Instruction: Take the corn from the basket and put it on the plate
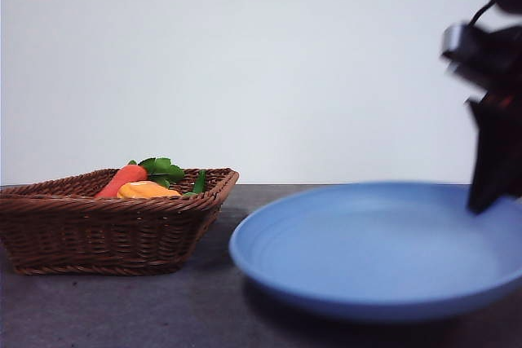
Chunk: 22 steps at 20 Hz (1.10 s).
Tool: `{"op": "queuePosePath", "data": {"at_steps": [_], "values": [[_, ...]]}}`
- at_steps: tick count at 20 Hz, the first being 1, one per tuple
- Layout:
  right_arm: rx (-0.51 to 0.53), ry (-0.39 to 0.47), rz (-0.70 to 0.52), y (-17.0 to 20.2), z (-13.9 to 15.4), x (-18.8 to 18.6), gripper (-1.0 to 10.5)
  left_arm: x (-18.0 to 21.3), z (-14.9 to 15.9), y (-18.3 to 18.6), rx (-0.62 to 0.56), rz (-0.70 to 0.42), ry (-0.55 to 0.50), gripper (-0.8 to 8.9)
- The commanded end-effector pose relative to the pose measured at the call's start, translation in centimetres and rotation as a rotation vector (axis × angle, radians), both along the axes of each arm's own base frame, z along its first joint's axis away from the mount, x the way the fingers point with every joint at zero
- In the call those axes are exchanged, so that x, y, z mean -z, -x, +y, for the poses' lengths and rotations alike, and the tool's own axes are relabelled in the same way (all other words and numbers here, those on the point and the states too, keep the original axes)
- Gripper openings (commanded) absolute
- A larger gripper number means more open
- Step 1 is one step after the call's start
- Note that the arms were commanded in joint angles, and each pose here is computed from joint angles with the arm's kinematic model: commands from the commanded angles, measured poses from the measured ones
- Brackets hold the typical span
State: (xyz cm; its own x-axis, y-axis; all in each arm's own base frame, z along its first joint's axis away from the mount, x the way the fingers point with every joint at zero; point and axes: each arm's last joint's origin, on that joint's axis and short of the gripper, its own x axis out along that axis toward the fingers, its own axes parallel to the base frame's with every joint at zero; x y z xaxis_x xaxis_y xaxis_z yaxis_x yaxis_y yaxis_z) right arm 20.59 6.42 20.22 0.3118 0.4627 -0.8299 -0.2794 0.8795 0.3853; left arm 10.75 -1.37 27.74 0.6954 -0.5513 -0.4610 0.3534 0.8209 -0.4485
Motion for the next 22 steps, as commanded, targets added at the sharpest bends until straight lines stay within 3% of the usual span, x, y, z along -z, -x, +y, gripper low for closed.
{"op": "queuePosePath", "data": {"at_steps": [1,9,14,22], "values": [[0.022,0.003,-0.058,1.2,-0.8,-2.1,0.0,-0.6,-0.3,-1.1,-0.005,0.003,0.039,4.00],[0.087,-0.022,-0.254,5.9,-2.6,-6.2,0.0,0.1,-4.1,-7.7,-0.046,0.153,0.006,4.01],[0.087,-0.029,-0.279,6.6,-2.7,-6.6,0.0,1.2,-7.4,-12.6,-0.121,0.290,-0.090,4.00],[0.078,-0.027,-0.282,6.6,-2.7,-6.6,0.0,3.8,-12.4,-19.1,-0.143,0.453,-0.240,4.01]]}}
